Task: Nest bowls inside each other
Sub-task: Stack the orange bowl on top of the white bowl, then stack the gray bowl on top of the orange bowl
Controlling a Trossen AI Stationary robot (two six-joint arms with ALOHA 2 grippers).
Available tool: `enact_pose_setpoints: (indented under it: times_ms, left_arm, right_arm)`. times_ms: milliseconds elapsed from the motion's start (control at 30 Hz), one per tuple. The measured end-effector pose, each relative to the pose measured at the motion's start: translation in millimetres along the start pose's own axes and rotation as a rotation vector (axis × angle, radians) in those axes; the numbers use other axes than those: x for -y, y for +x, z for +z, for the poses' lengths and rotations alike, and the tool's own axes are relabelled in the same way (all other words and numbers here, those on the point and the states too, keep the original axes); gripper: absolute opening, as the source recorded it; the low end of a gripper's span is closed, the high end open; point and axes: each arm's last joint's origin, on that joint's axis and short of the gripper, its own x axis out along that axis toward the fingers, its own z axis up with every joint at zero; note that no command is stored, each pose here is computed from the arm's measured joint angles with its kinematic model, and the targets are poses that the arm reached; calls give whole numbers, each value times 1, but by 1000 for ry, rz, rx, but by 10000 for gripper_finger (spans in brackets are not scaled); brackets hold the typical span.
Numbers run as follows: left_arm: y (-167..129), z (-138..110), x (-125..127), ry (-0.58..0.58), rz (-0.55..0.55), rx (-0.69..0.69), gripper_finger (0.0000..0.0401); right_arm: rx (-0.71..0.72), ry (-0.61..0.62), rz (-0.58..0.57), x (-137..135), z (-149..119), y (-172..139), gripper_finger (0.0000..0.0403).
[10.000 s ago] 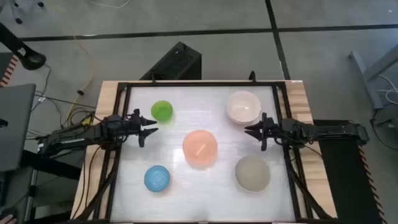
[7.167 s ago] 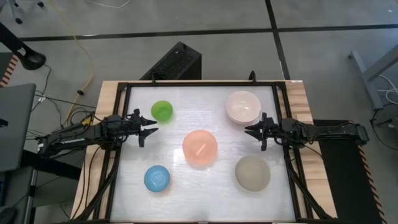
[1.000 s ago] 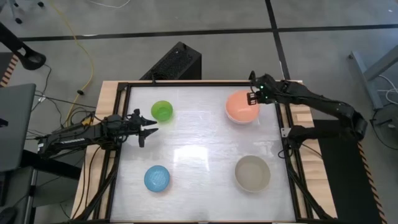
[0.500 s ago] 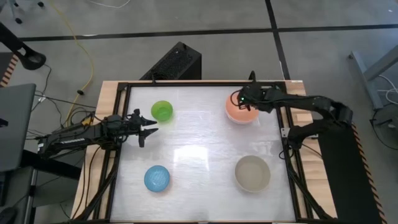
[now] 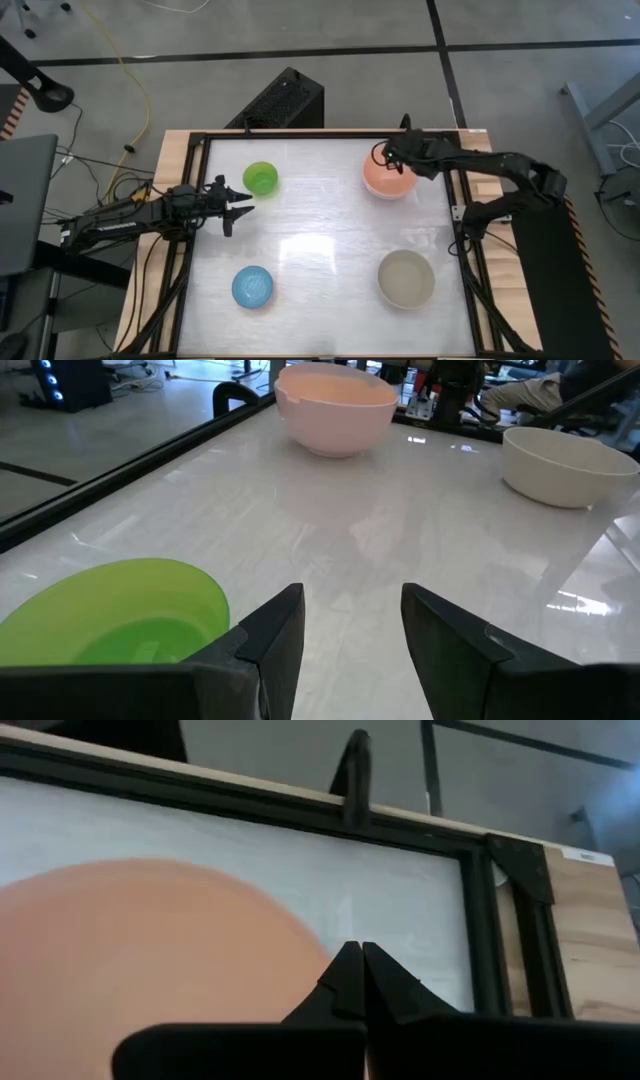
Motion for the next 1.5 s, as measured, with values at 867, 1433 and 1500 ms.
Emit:
enact_pose_setpoints:
  times_ms: [867,1433,1500]
  left_arm:
    - [0,0,0,0,0,0,158]
    - [0,0,0,0,0,0,158]
    - [0,0,0,0,0,0,158]
  right_arm:
    - [-5,-13,126,-3,8,-23,5]
    - [-509,-62,752,-26,-115,-157,6]
    - [-561,-30,728,-20,-127,-166,6]
